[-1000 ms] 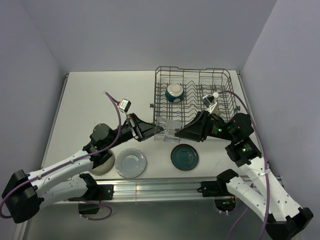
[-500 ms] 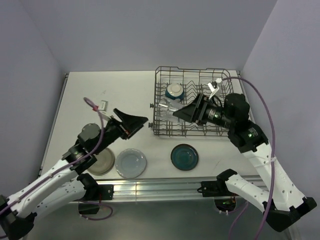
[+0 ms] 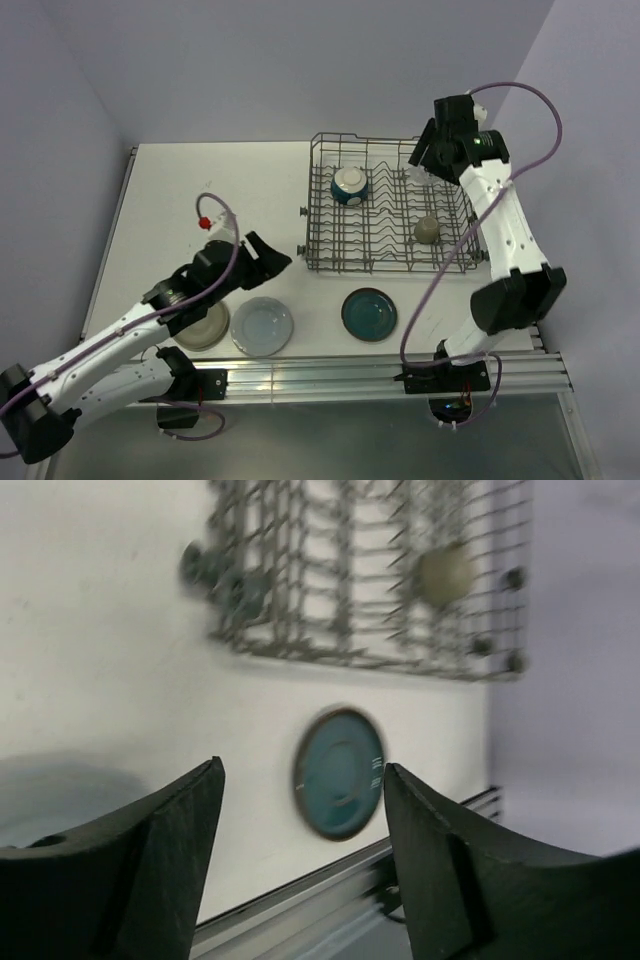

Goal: Load the mixed dishes into the dish rack

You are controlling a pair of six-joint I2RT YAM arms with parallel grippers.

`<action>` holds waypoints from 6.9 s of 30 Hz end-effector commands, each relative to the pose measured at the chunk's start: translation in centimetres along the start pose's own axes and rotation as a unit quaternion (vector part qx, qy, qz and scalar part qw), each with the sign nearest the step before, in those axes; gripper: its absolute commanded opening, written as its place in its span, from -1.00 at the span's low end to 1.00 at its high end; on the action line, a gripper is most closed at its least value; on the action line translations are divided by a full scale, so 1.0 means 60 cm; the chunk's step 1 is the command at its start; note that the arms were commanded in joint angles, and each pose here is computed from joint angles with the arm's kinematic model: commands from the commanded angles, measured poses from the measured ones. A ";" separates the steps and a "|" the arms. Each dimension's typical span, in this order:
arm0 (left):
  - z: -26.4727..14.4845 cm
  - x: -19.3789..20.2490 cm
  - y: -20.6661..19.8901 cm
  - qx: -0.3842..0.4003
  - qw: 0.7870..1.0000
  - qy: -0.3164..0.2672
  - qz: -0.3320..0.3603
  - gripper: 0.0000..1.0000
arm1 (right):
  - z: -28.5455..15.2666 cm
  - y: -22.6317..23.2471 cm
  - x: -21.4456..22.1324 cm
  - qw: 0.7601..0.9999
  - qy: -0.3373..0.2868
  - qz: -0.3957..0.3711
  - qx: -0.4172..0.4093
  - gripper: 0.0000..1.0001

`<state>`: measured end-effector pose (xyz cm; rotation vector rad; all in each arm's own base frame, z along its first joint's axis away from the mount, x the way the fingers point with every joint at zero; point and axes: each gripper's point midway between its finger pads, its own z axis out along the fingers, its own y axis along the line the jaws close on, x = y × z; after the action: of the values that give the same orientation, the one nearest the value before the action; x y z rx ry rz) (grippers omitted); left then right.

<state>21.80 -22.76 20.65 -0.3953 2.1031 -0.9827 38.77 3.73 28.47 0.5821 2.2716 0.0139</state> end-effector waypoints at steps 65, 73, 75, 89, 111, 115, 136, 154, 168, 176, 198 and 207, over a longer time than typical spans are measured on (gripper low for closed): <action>0.181 0.327 0.036 -0.106 0.955 0.183 0.207 0.36 | 0.104 -0.021 -0.005 0.997 0.044 -0.020 0.060 0.75; 0.198 0.370 0.045 -0.126 0.946 0.199 0.224 0.11 | -0.102 0.004 0.071 0.998 -0.041 -0.017 -0.052 0.75; 0.201 0.377 0.050 -0.137 0.943 0.197 0.232 -0.04 | -0.119 -0.007 0.094 0.997 -0.039 -0.013 -0.065 0.75; 0.169 0.440 0.083 -0.193 0.919 0.202 0.279 -1.00 | -0.200 -0.035 0.199 0.979 -0.016 -0.017 -0.201 0.99; -0.027 0.198 -0.080 -0.026 0.976 0.048 0.211 -1.00 | -0.206 0.036 0.396 0.877 0.141 -0.103 -0.448 0.79; -0.054 0.163 -0.103 0.005 0.980 0.030 0.196 -1.00 | -0.213 0.043 0.414 0.858 0.158 -0.101 -0.478 0.70; -0.098 0.113 -0.150 0.066 0.980 0.009 0.186 -1.00 | -0.303 0.077 0.445 0.745 0.219 -0.110 -0.620 -0.22; -0.113 0.069 -0.122 0.007 0.986 -0.029 0.164 0.23 | -0.271 0.101 0.442 0.787 0.174 -0.156 -0.571 -1.00; -0.123 0.035 -0.049 -0.058 0.987 -0.074 0.131 0.98 | -0.249 0.099 0.157 0.882 -0.098 -0.315 -0.337 -1.00; -0.111 0.074 -0.020 -0.034 0.990 -0.044 0.128 0.98 | -0.194 0.080 0.061 0.789 -0.212 -0.542 -0.197 -1.00; -0.091 0.106 0.009 -0.008 0.990 -0.037 0.133 0.97 | 0.053 0.116 0.073 0.635 -0.205 -0.741 -0.075 -1.00; -0.081 0.113 0.017 -0.019 0.988 -0.037 0.147 0.96 | 0.141 0.108 0.053 0.619 -0.171 -0.765 -0.049 -1.00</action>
<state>13.56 -22.98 18.11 -0.1398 2.0647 -0.7374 42.29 10.04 17.42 -1.5033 1.7720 -0.6306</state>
